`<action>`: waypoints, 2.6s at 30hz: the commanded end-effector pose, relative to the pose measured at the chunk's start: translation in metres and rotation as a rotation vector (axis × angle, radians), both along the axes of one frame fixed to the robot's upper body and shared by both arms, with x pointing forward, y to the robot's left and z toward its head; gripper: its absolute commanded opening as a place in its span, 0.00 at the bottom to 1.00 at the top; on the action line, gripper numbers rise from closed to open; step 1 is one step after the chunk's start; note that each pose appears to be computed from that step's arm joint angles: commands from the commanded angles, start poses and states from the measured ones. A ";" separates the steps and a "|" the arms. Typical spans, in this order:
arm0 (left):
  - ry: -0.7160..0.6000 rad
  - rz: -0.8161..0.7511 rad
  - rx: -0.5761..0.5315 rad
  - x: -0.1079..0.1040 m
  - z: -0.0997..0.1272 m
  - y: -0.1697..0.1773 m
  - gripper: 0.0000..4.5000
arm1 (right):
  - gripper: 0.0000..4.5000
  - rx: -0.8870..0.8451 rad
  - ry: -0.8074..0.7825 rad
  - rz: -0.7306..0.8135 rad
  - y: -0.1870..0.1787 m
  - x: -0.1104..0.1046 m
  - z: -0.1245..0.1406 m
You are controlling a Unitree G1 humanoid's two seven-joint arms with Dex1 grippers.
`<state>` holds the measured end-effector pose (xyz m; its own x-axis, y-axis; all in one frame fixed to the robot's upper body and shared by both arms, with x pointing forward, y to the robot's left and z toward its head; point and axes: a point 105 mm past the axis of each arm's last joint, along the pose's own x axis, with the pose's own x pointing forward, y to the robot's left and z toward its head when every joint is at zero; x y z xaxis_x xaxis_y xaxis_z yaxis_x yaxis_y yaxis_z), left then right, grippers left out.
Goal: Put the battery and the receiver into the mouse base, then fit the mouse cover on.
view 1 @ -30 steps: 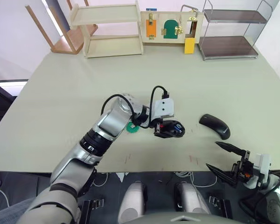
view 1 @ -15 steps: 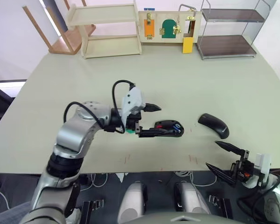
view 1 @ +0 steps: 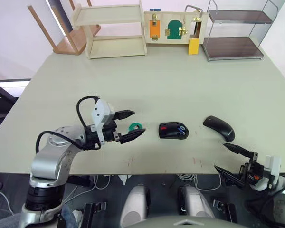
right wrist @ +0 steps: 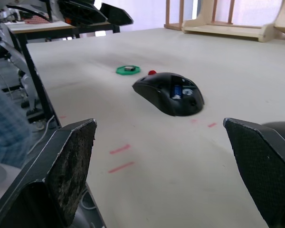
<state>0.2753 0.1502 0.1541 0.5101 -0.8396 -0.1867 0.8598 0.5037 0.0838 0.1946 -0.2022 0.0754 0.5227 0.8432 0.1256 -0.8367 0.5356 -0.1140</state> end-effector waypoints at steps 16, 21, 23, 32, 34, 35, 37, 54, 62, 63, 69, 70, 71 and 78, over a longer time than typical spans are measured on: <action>0.021 0.004 0.019 0.008 -0.008 0.043 0.98 | 1.00 -0.041 -0.089 0.053 0.008 -0.006 0.014; 0.038 -0.009 0.059 0.010 -0.015 0.050 0.98 | 1.00 -0.046 -0.106 0.055 0.019 -0.003 0.009; 0.055 -0.044 0.038 0.008 -0.016 0.045 0.98 | 1.00 -0.035 -0.110 0.048 0.022 -0.002 0.008; 0.051 -0.052 0.047 0.019 -0.021 0.038 0.64 | 1.00 -0.010 -0.123 0.046 0.038 0.004 0.008; 0.059 -0.058 0.048 0.019 -0.023 0.036 0.64 | 1.00 -0.012 -0.125 0.046 0.039 0.005 0.007; 0.062 -0.054 0.046 0.020 -0.024 0.035 0.59 | 1.00 -0.013 -0.125 0.048 0.040 0.004 0.007; 0.063 -0.043 0.055 0.023 -0.026 0.036 0.46 | 1.00 -0.008 -0.125 0.050 0.043 0.004 0.007; 0.032 0.027 0.149 0.028 -0.038 0.027 0.28 | 1.00 -0.016 -0.127 0.041 0.043 0.005 0.007; 0.013 0.058 0.168 0.030 -0.040 0.014 0.28 | 1.00 -0.022 -0.131 0.036 0.041 0.005 0.010; 0.018 0.058 0.163 0.030 -0.040 0.013 0.28 | 1.00 -0.021 -0.131 0.035 0.042 0.004 0.010; 0.028 0.059 0.185 0.030 -0.040 0.011 0.28 | 1.00 -0.015 -0.131 0.020 0.041 0.003 0.011; 0.029 0.058 0.192 0.030 -0.041 0.011 0.28 | 1.00 -0.016 -0.130 0.017 0.040 0.003 0.011; 0.030 0.060 0.200 0.030 -0.041 0.012 0.28 | 1.00 -0.016 -0.130 0.014 0.040 0.003 0.012; 0.049 0.057 0.223 0.029 -0.051 0.011 0.28 | 1.00 -0.018 -0.127 0.005 0.039 0.000 0.012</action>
<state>0.3046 0.1633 0.0986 0.5391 -0.7409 -0.4005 0.8342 0.5352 0.1328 0.1953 -0.1627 0.0777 0.5054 0.8490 0.1544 -0.8268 0.5277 -0.1950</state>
